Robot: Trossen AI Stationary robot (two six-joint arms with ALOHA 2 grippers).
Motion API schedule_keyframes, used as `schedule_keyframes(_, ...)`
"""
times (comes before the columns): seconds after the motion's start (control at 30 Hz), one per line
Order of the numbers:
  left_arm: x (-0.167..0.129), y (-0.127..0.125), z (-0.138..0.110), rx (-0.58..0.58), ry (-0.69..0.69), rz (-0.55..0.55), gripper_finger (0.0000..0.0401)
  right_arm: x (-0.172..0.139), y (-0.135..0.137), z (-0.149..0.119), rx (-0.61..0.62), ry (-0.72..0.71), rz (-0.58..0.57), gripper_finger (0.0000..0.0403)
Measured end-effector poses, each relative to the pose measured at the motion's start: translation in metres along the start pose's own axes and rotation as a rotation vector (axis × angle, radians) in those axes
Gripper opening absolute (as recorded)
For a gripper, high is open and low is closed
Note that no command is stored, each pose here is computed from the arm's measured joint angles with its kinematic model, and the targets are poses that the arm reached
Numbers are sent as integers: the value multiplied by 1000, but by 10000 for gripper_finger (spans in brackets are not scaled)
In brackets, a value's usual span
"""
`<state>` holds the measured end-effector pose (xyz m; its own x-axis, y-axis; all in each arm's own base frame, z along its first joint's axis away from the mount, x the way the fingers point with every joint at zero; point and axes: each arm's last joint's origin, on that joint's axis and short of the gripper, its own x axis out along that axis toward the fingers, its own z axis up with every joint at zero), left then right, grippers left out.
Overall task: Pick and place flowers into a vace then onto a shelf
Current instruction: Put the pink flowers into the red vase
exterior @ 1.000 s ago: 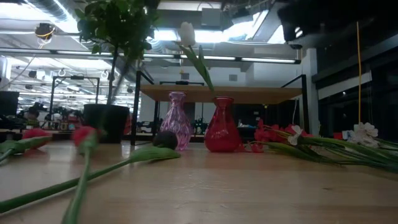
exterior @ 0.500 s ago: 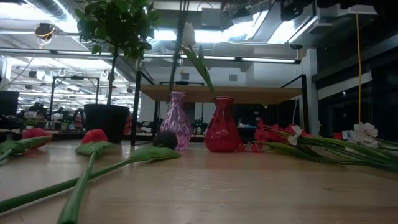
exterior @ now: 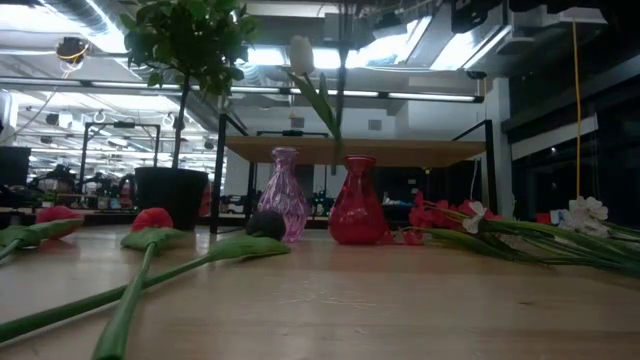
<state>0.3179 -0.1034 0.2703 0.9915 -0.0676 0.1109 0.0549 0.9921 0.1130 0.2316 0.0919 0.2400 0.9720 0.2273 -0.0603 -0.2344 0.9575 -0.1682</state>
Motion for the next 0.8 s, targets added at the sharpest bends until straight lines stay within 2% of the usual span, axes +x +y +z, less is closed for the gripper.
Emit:
schedule_keyframes(0.23,10,0,8,38,-25,-13,3,4,1,-2,-28,-16,-2,25)
schedule_keyframes(0.57,13,10,11,40,-33,19,3,18,1,-7,-35,-96,-28,128)
schedule_keyframes(0.8,15,19,10,35,-32,21,3,38,-13,-15,29,-63,-84,150)
